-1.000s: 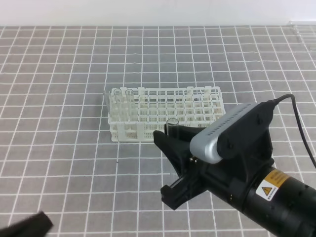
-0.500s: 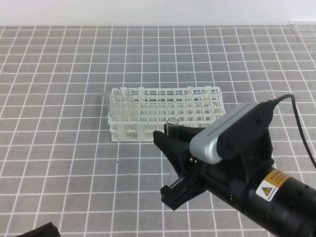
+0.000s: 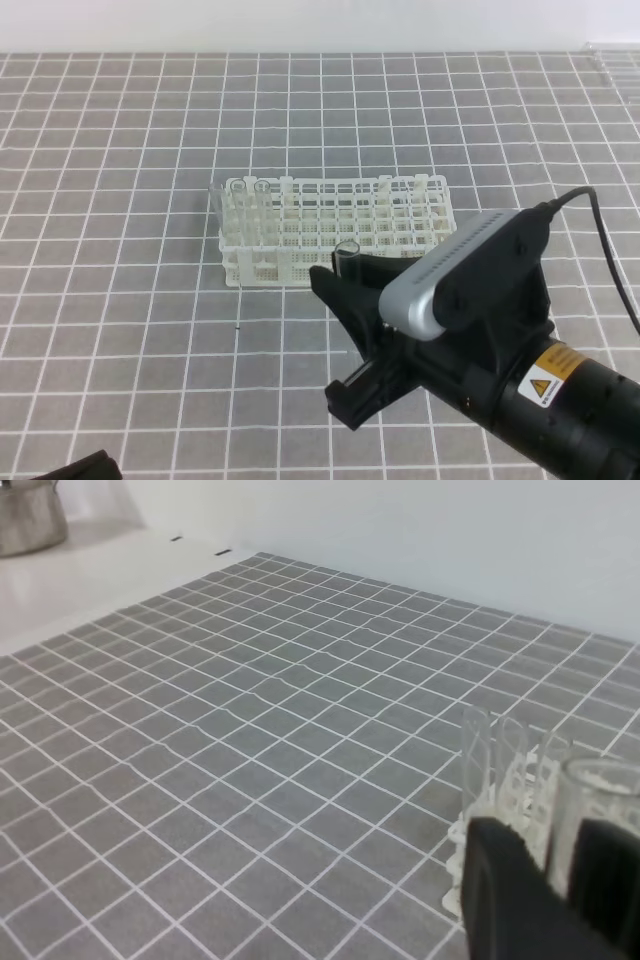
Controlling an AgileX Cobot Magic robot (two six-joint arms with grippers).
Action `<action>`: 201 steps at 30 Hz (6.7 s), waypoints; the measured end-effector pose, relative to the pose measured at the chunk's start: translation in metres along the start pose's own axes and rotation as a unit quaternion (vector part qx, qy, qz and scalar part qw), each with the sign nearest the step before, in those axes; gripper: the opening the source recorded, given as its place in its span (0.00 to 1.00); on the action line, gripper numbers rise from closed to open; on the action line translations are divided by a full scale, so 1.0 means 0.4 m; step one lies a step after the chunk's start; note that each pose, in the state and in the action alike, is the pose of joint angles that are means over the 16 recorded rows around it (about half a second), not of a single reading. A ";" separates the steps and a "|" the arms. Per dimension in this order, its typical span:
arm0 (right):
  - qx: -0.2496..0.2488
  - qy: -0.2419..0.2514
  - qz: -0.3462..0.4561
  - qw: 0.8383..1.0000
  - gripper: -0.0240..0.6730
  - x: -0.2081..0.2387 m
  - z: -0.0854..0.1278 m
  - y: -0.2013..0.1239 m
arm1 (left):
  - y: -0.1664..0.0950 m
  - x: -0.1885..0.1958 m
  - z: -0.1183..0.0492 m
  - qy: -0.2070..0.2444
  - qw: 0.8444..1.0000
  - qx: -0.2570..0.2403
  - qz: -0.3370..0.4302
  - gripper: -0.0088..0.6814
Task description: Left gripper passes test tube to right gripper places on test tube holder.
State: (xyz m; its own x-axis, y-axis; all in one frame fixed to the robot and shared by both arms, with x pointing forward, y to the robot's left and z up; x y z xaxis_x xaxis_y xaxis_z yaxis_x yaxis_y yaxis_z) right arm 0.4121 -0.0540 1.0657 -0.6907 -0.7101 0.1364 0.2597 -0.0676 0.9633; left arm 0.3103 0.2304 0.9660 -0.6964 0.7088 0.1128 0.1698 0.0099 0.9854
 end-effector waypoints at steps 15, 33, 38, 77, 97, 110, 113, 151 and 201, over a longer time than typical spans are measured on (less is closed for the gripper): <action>0.040 -0.013 -0.069 0.997 0.17 -0.045 -0.030 0.005 | 0.001 0.000 0.000 0.000 1.000 0.000 -0.001 0.01; 0.012 -0.060 -0.120 0.991 0.17 -0.255 -0.165 0.033 | -0.002 -0.001 0.000 0.000 1.000 0.000 0.001 0.01; 0.015 -0.072 -0.124 0.990 0.17 -0.313 -0.197 0.042 | -0.001 -0.001 0.000 0.000 1.000 0.000 0.001 0.01; -0.005 -0.071 -0.115 0.991 0.17 -0.435 -0.241 -0.040 | -0.001 0.000 0.000 0.000 1.000 0.000 0.001 0.01; -0.007 -0.078 -0.120 0.990 0.17 -0.451 -0.259 -0.044 | -0.005 -0.001 0.001 0.002 1.000 0.000 0.006 0.01; -0.006 -0.080 -0.113 0.990 0.17 -0.457 -0.262 -0.056 | -0.004 0.000 0.001 0.002 1.000 0.000 0.006 0.01; -0.006 -0.080 -0.111 0.991 0.18 -0.457 -0.262 -0.057 | -0.004 0.000 0.001 0.002 1.000 0.000 0.007 0.01; 0.008 -0.046 -0.007 0.999 0.06 -0.071 -0.144 0.175 | -0.011 -0.001 0.003 0.004 1.000 0.000 0.015 0.01; -0.012 -0.315 -0.115 0.942 0.02 0.522 -0.319 -0.217 | -0.018 -0.001 0.005 0.007 1.000 0.000 0.024 0.01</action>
State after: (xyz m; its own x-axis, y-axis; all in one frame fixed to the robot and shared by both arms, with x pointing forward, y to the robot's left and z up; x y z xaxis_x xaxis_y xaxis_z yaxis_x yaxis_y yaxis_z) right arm 0.3315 -0.2858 0.9813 -0.9921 -0.1183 0.0417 0.0638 -0.1896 0.9798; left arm 0.3107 0.2315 0.9587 -0.6975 0.6981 0.1620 0.2031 -0.0241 0.9789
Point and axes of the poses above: a point on each arm's last joint axis where the gripper is mounted, x pointing back along that axis away from the gripper, z along the wrist's bending axis when the last joint is at zero, y = z × x, the point moved 4 cm from there along -x, pointing out along that axis toward the gripper, and after that the axes turned 7 degrees about -x, right-handed, at the moved point
